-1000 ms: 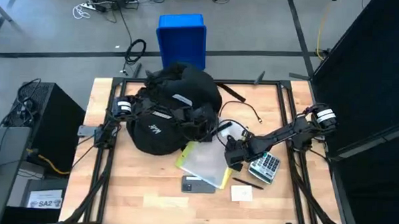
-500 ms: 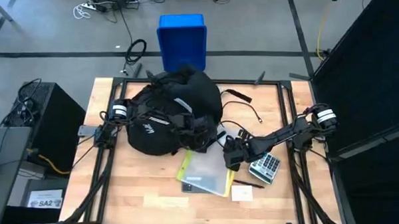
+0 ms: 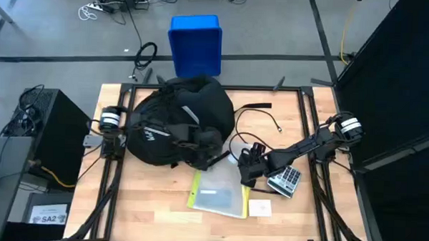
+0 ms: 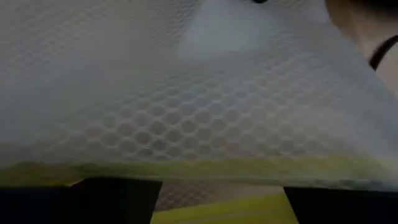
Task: Unpack backpack
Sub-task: Remove the charger adapter from the zip bag
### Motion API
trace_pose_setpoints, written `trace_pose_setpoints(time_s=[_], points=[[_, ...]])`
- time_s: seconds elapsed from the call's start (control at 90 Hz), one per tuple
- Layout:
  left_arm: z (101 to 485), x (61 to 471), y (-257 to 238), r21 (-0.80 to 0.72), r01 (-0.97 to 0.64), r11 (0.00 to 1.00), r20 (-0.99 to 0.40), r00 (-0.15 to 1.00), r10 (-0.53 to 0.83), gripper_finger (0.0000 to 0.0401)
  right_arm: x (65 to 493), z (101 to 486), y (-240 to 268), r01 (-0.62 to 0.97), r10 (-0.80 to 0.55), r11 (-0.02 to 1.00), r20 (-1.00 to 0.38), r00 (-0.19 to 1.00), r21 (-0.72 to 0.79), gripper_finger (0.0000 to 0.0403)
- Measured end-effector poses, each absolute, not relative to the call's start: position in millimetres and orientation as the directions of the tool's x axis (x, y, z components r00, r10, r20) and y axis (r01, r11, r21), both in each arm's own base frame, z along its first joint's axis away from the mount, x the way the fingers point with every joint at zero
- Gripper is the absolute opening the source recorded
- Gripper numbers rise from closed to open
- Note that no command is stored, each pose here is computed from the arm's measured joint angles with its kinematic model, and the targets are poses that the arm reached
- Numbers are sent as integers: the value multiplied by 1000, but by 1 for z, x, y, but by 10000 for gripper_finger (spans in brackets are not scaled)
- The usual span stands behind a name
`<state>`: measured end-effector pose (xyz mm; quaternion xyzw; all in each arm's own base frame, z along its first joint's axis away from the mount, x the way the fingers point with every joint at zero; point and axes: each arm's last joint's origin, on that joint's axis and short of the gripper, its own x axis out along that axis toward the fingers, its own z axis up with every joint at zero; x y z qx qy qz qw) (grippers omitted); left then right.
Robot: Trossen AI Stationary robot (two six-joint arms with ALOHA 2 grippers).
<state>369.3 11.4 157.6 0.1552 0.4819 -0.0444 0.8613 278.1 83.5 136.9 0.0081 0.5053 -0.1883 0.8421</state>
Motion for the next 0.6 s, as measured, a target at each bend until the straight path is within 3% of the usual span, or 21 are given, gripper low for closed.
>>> trace_pose_setpoints(time_s=[0.156, 0.344, 0.6], points=[[141, 331, 14, 234, 162, 959, -805, 585, 97, 0, 278, 137, 85, 322, -303, 931, -853, 425, -171, 274], [137, 279, 17, 229, 33, 973, -656, 744, 129, 0, 279, 137, 85, 323, -302, 932, -850, 431, -167, 260], [171, 267, 12, 256, -30, 966, -450, 881, 147, 0, 283, 139, 84, 337, -296, 930, -838, 459, -144, 262]])
